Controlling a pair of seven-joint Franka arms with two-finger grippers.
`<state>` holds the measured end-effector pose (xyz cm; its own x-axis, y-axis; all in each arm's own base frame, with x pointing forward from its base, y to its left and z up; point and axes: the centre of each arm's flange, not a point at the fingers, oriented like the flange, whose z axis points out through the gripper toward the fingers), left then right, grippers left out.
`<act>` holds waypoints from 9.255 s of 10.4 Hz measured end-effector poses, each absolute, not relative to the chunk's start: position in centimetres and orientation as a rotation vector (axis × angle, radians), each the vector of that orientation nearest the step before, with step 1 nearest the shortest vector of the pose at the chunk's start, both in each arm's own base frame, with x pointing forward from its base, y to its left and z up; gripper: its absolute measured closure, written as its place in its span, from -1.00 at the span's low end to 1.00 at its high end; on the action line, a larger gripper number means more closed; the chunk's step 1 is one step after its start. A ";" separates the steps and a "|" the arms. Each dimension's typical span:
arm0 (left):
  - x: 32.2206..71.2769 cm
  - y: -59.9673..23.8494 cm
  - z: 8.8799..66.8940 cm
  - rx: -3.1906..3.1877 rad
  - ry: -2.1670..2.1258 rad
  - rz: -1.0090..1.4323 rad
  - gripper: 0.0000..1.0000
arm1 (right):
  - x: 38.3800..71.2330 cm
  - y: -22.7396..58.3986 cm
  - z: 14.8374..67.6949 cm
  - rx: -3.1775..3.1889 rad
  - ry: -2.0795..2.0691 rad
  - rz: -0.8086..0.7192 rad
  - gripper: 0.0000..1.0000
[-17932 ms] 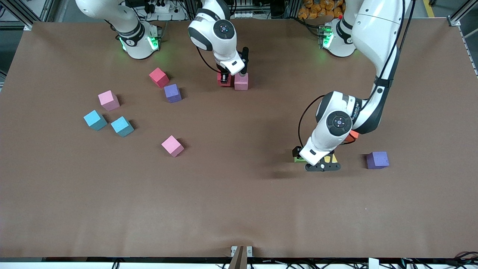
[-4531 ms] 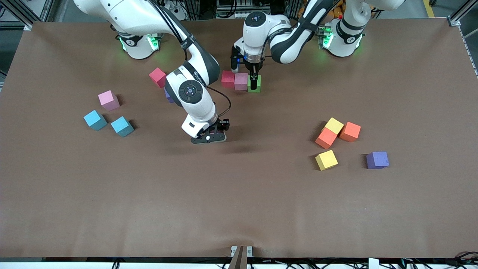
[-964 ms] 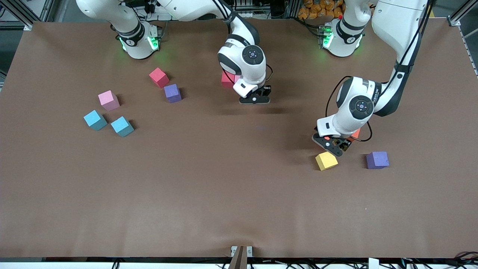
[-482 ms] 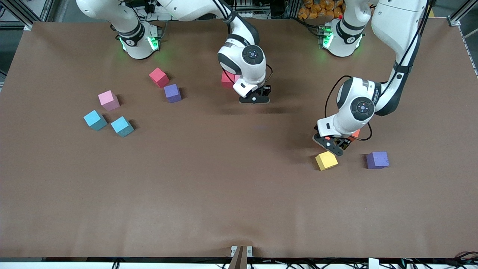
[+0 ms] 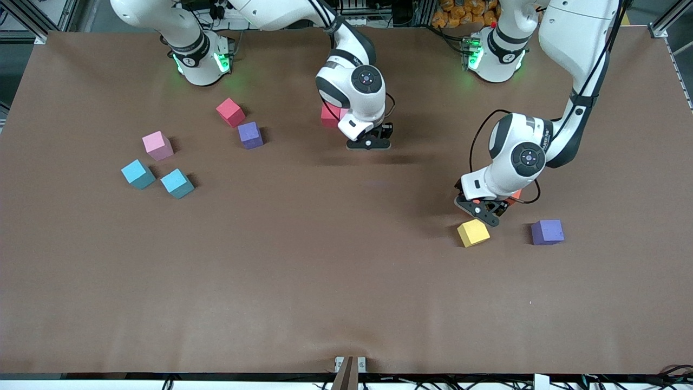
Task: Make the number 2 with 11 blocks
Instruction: 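Grasp the orange block with the left gripper, then release the light pink block beside the green block with the right gripper, then grasp the cyan block with the right gripper while the left gripper lifts orange, then carry the orange block with the left gripper while the right gripper holds cyan, then lower the orange block under the light pink block and open the left gripper, then grasp the yellow block with the left gripper while the right gripper carries cyan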
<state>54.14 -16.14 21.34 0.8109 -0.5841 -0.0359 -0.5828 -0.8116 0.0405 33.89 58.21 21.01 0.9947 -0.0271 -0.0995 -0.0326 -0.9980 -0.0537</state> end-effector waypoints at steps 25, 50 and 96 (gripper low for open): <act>54.3 -19.4 22.3 2.980 -0.773 -0.037 -0.13 | 54.1 13.1 29.0 -3.094 -0.506 0.534 -1.00; 41.2 -43.3 22.2 3.063 0.027 -0.126 -0.13 | 50.5 -0.4 18.3 -3.013 -0.922 0.539 -1.00; 54.8 -28.6 31.4 3.055 0.250 0.156 -1.00 | 44.6 47.4 27.0 -2.626 -1.871 0.387 -0.17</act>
